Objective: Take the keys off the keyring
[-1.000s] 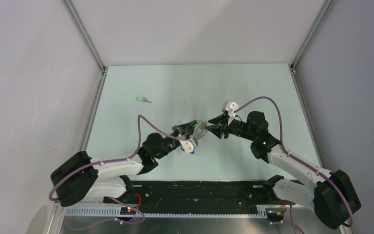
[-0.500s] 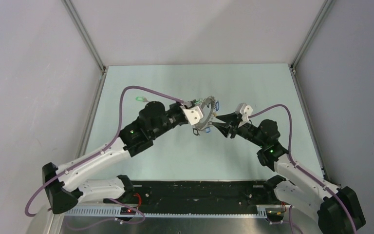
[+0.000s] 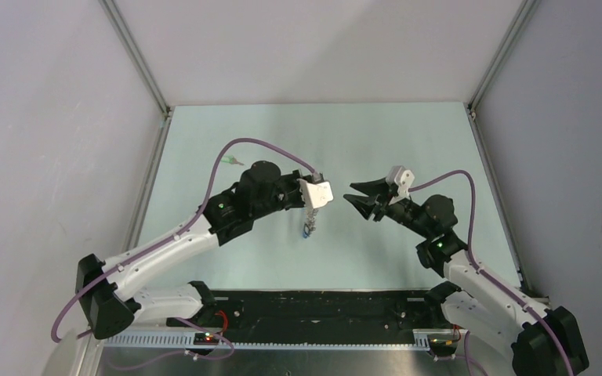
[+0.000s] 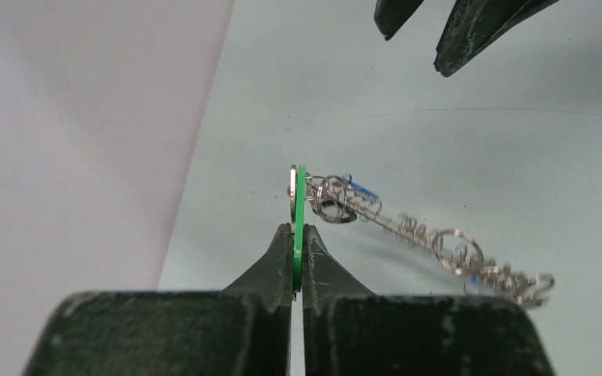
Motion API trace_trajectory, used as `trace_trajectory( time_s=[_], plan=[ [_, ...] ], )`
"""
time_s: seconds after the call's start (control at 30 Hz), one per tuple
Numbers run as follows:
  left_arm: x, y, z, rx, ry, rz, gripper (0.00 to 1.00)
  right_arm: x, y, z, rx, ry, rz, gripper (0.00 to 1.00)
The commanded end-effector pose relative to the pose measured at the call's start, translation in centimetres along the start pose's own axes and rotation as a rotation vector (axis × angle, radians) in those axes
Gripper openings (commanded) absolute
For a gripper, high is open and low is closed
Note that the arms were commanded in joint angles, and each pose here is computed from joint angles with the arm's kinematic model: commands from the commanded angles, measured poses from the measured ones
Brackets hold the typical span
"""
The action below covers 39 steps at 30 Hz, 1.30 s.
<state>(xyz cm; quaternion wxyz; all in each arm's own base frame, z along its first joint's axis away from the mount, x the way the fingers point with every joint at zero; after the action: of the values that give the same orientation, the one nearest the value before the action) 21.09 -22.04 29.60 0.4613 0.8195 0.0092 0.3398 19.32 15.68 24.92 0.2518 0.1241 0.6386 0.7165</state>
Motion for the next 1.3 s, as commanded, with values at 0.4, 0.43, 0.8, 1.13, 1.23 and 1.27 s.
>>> trace_trajectory(
  time_s=[0.4,0.43,0.8,1.13,1.23,1.27],
  plan=[
    [0.2,1.4,-1.3,-0.116,0.036,0.047,0.00,0.6,-0.1,3.5,-0.168,0.166,-0.070,0.40],
    [0.1,1.3,-1.4,-0.120,0.033,0.051,0.00,0.6,-0.2,3.7,-0.170,0.167,-0.073,0.40],
    [0.0,1.6,-2.8,-0.181,0.029,0.099,0.00,0.4,0.1,6.3,-0.186,0.292,-0.139,0.34],
    [0.9,1.3,-2.3,-0.190,0.070,0.101,0.00,0.2,0.2,7.4,-0.195,0.330,-0.151,0.31],
    [3.3,0.6,-1.9,-0.196,0.116,0.020,0.00,-0.4,0.1,7.9,-0.190,0.311,-0.163,0.31],
    [3.6,0.7,-1.9,-0.217,0.103,-0.009,0.00,-0.8,0.4,8.0,-0.195,0.300,-0.170,0.32]
  ],
)
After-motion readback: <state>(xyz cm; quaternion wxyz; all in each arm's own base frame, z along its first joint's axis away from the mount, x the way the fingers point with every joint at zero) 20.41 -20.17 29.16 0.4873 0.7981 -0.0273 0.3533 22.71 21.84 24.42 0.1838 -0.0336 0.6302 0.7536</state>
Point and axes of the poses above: each gripper's point midway between its finger pads, its own z axis out along the fingers, its own x axis along the line the jaws close on, y = z × x, the point moved 9 cm from there along -z, back along the fingers, and after that the axes turned 5 degrees about -z, right-handed, at the moved point
